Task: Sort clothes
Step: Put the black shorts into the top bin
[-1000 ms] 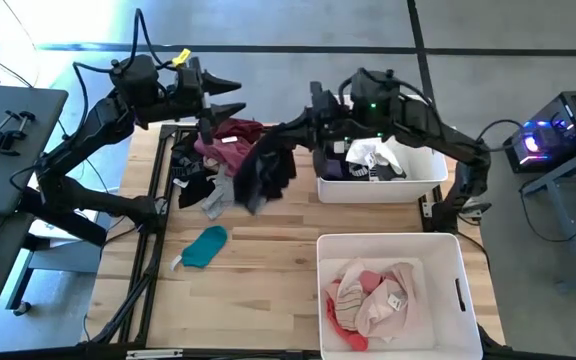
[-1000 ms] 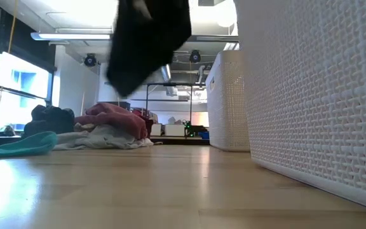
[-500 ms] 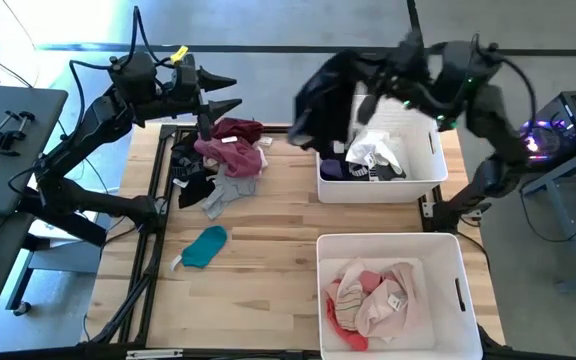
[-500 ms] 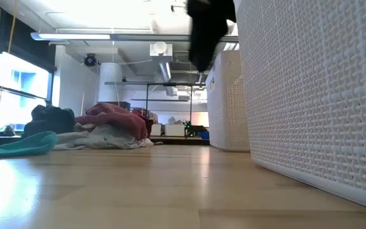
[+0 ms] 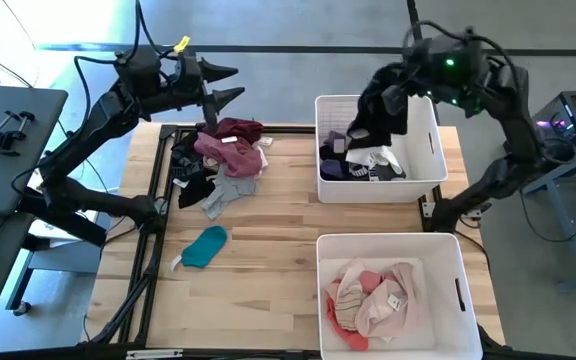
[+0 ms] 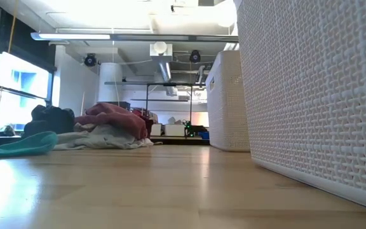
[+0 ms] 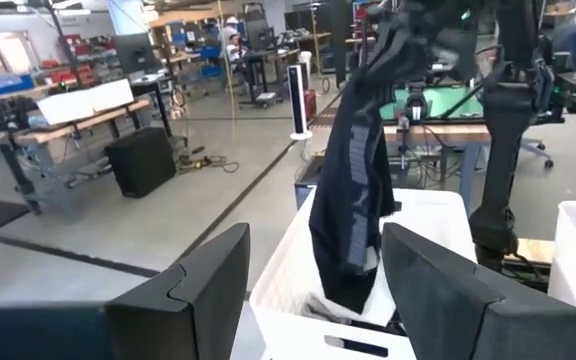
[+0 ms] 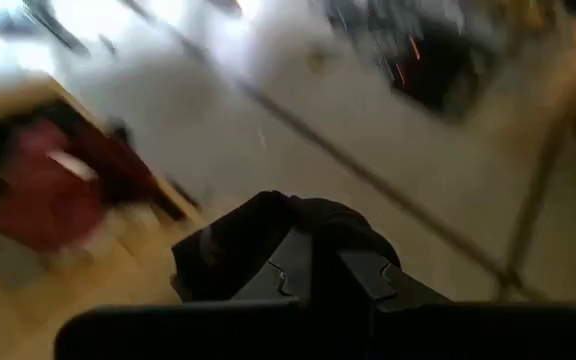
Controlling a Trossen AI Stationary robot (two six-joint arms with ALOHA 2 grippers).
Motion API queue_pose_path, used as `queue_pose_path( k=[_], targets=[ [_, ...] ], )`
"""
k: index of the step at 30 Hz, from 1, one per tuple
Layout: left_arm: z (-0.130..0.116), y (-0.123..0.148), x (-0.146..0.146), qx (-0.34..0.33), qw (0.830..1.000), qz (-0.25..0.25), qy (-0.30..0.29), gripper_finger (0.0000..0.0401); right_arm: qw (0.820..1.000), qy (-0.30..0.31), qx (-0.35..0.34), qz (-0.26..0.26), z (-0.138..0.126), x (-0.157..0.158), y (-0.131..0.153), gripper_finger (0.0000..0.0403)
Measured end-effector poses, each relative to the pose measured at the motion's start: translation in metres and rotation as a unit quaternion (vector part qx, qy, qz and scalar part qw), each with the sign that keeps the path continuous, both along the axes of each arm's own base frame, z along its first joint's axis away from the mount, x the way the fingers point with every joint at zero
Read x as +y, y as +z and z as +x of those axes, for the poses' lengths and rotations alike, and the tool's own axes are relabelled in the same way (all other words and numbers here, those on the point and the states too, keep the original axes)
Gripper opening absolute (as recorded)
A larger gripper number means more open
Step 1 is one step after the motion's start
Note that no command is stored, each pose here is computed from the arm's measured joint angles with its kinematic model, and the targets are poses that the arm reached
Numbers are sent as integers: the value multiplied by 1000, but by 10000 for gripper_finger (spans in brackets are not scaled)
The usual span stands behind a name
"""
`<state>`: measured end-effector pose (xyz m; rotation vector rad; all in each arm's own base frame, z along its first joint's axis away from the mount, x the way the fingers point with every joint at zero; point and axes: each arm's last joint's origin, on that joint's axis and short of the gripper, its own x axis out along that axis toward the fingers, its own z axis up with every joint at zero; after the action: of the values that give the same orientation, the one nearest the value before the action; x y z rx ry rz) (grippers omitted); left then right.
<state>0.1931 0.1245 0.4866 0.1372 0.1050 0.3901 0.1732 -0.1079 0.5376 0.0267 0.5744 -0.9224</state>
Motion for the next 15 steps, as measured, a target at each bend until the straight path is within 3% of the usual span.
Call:
queue_pose_path(
  k=[5, 10, 15],
  targets=[
    [3, -2, 2, 2, 1000, -6, 1, 216, 986, -139, 71, 57, -7, -27, -24, 4],
    [3, -2, 2, 1, 1000, -8, 1, 216, 980, -138, 95, 105, 1, -52, -46, 4],
    [2, -1, 1, -9, 1000, -28, 3, 216, 954, -143, 176, 194, 10, -75, -96, 4]
  ],
)
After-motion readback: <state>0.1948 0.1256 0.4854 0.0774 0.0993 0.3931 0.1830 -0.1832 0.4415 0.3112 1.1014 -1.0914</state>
